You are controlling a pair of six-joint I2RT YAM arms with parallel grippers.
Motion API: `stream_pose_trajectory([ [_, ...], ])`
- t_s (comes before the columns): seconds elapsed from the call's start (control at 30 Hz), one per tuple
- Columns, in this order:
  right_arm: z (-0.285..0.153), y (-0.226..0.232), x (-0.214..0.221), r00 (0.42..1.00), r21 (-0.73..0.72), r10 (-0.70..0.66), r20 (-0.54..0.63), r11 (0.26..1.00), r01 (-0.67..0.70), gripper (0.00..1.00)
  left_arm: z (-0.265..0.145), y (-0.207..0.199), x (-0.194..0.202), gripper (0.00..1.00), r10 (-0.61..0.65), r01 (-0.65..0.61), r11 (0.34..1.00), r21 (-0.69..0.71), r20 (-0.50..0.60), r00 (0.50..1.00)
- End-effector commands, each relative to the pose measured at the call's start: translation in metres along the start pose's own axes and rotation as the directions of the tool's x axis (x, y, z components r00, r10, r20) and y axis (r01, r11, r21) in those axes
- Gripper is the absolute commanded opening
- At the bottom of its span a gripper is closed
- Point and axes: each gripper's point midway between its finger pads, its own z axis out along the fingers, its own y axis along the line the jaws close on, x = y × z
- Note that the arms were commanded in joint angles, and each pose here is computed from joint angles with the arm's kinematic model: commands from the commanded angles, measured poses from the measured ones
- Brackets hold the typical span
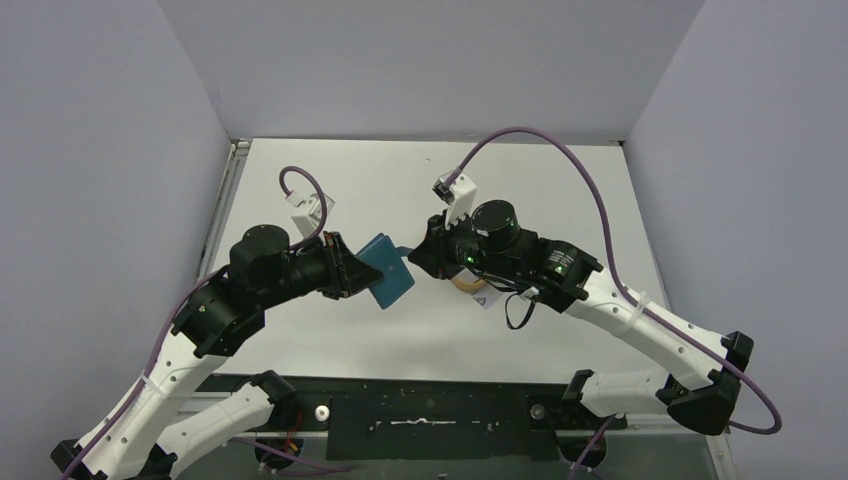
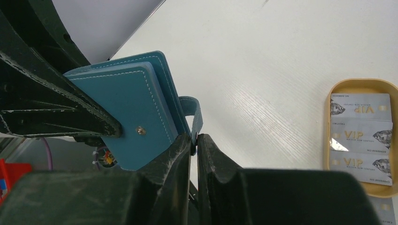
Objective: Put the credit cards into the card holder
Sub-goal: Close the card holder at the center of the board.
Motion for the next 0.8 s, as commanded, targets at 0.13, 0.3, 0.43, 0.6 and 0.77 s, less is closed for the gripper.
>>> stream_pose_trajectory([
  [0.13,-0.019,0.004,-0.024,0.994,-0.048,0.031,0.103,0.999,-0.026,0.3,-0.01,-0.019,-0.02,0.0,0.042,-0.047,0.997,0.059,0.076,0.996],
  [0.3,-0.024,-0.003,-0.031,0.989,-0.072,0.079,0.126,0.995,-0.071,0.41,-0.009,-0.018,-0.019,0.0,0.041,-0.045,0.997,0.056,0.075,0.996],
  [0.43,-0.022,-0.001,-0.033,0.988,-0.102,0.098,0.123,0.991,-0.086,0.41,-0.009,-0.019,-0.02,0.0,0.041,-0.045,0.997,0.059,0.075,0.996],
  [0.6,-0.017,0.006,-0.033,0.989,-0.142,0.106,0.105,0.986,-0.09,0.45,-0.008,-0.019,-0.02,0.0,0.04,-0.045,0.997,0.057,0.075,0.996],
  [0.77,-0.013,0.009,-0.032,0.99,-0.155,0.11,0.093,0.983,-0.095,0.43,-0.008,-0.018,-0.019,0.0,0.038,-0.042,0.998,0.056,0.073,0.997],
])
